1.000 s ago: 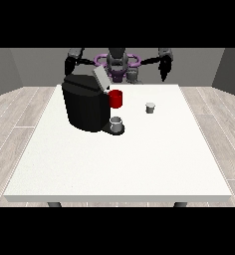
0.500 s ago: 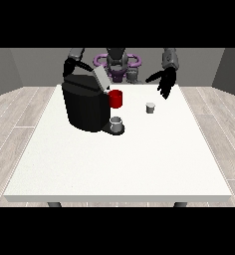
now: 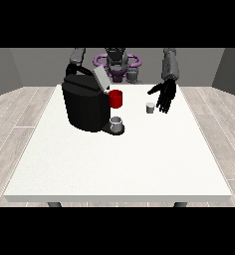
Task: Insert the coffee pod into the coffee machine and close the lid
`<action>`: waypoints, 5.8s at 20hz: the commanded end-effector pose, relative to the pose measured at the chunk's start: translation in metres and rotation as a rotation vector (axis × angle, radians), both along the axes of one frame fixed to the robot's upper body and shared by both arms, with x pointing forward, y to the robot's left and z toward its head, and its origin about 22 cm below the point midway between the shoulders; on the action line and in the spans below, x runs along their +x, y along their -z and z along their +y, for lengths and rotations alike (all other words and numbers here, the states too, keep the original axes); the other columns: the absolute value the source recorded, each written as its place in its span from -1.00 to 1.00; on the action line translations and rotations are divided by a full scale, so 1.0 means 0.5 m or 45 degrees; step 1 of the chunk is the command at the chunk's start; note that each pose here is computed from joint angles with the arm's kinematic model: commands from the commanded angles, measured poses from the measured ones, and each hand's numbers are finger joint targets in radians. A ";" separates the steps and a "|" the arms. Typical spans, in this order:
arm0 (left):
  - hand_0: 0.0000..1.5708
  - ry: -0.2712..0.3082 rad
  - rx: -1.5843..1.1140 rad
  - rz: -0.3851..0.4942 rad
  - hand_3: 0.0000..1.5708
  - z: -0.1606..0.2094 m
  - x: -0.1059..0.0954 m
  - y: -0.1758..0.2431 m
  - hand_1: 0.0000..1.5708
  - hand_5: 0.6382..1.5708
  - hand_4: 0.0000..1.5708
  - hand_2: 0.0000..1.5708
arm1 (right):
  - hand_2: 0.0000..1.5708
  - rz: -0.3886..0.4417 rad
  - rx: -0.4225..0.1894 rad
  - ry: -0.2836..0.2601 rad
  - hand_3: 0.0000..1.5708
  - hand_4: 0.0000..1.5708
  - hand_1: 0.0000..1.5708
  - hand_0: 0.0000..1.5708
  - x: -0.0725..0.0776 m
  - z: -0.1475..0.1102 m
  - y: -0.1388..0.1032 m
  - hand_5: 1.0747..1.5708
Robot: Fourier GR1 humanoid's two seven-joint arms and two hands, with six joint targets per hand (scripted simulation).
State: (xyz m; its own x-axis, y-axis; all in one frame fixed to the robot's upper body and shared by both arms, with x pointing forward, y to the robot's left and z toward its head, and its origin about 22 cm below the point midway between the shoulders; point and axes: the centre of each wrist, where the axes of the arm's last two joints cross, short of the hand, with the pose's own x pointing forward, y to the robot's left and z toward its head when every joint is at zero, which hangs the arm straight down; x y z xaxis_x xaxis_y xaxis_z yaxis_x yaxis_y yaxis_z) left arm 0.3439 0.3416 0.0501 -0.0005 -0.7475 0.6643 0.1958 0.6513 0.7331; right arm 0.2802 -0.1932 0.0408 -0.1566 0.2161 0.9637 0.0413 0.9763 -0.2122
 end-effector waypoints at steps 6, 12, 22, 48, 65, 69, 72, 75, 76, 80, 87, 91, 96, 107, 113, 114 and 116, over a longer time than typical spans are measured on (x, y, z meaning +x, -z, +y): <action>0.20 0.025 0.143 -0.110 -0.15 -0.080 0.047 0.027 0.20 1.00 -1.00 0.23 | -1.00 0.059 0.036 0.024 -1.00 -1.00 -1.00 -1.00 0.028 0.012 0.037 1.00; 0.32 0.120 0.374 -0.224 0.16 -0.075 0.064 -0.001 0.32 1.00 -0.41 0.41 | -1.00 0.049 0.045 0.029 -1.00 -1.00 -1.00 -1.00 0.056 0.011 0.036 1.00; -0.05 0.168 0.620 0.056 0.03 -0.087 0.059 0.069 -0.05 1.00 -0.53 0.20 | -1.00 0.134 0.040 -0.046 -1.00 -1.00 -1.00 -1.00 0.044 -0.017 0.077 1.00; 0.79 0.420 0.352 0.025 0.69 -0.245 0.160 -0.087 0.79 1.00 -0.31 0.77 | -1.00 0.334 -0.069 0.113 -1.00 -1.00 -1.00 -1.00 0.034 -0.059 0.171 1.00; 0.61 0.231 0.212 -0.151 0.62 -0.198 0.224 -0.345 0.61 1.00 -0.38 0.65 | -1.00 0.095 -0.050 -0.030 -1.00 -1.00 -1.00 -1.00 0.074 0.019 0.062 1.00; 0.47 0.284 0.272 -0.138 0.61 -0.210 0.223 -0.352 0.47 1.00 -0.38 0.59 | -1.00 0.153 -0.014 0.005 -1.00 -1.00 -1.00 -1.00 0.076 -0.005 0.056 1.00; 0.59 0.250 0.239 -0.176 0.59 -0.202 0.228 -0.374 0.59 1.00 -0.39 0.65 | -1.00 0.081 -0.069 0.008 -1.00 -1.00 -1.00 -1.00 0.097 -0.023 0.011 1.00; 0.58 0.237 0.256 -0.248 0.59 -0.169 0.226 -0.441 0.58 1.00 -0.39 0.64 | -1.00 0.048 -0.026 0.007 -1.00 -0.66 -1.00 -1.00 0.119 0.006 -0.032 1.00; 0.61 0.311 0.272 -0.229 0.60 -0.197 0.225 -0.420 0.61 1.00 -0.41 0.66 | -1.00 0.045 -0.013 0.041 -1.00 -0.66 -1.00 -1.00 0.113 -0.046 0.004 1.00; 0.52 0.279 0.275 -0.194 0.59 -0.233 0.231 -0.362 0.52 1.00 -0.38 0.64 | -1.00 0.036 -0.007 0.043 -1.00 -1.00 -1.00 -1.00 0.119 -0.040 -0.014 1.00; 0.59 0.281 0.281 -0.216 0.58 -0.177 0.231 -0.442 0.59 1.00 -0.43 0.64 | -1.00 0.020 -0.027 0.079 -1.00 -1.00 -1.00 -1.00 0.108 -0.030 0.006 1.00; 0.58 0.314 0.268 -0.184 0.57 -0.216 0.236 -0.374 0.58 1.00 -0.46 0.64 | -1.00 0.066 -0.008 0.102 -1.00 -0.79 -1.00 -1.00 0.126 -0.055 -0.020 1.00; 0.52 0.331 0.297 -0.265 0.53 -0.222 0.234 -0.468 0.52 1.00 -0.46 0.59 | -1.00 -0.017 -0.022 0.109 -1.00 -0.96 -1.00 -1.00 0.140 -0.030 -0.018 1.00; 0.54 0.329 0.287 -0.310 0.54 -0.204 0.233 -0.481 0.54 1.00 -0.55 0.58 | -1.00 -0.009 0.001 0.132 -1.00 -0.87 -1.00 -1.00 0.135 -0.030 -0.010 1.00; 0.50 0.280 0.307 -0.359 0.49 -0.207 0.236 -0.455 0.50 1.00 -0.55 0.53 | -1.00 0.040 -0.029 0.086 -1.00 -1.00 -1.00 -1.00 0.136 -0.065 -0.021 1.00; 0.58 0.256 0.326 -0.381 0.53 -0.186 0.234 -0.459 0.58 1.00 -0.63 0.60 | -1.00 -0.006 -0.021 0.087 -1.00 -1.00 -1.00 -1.00 0.136 -0.057 -0.035 1.00; 0.56 0.245 0.383 -0.368 0.47 -0.183 0.234 -0.472 0.56 1.00 -1.00 0.58 | -1.00 0.004 -0.022 0.070 -1.00 -1.00 -1.00 -1.00 0.129 -0.039 -0.025 1.00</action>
State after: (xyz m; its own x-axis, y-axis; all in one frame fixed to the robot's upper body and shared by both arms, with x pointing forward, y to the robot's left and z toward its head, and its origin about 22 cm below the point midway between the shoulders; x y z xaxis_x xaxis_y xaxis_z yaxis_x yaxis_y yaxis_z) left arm 0.4612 0.2463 0.2851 -0.3227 -0.8544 0.4072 0.0770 0.4051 0.9110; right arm 0.3486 -0.2120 0.0582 -0.1400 0.2361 0.9616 0.0968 0.9698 -0.2240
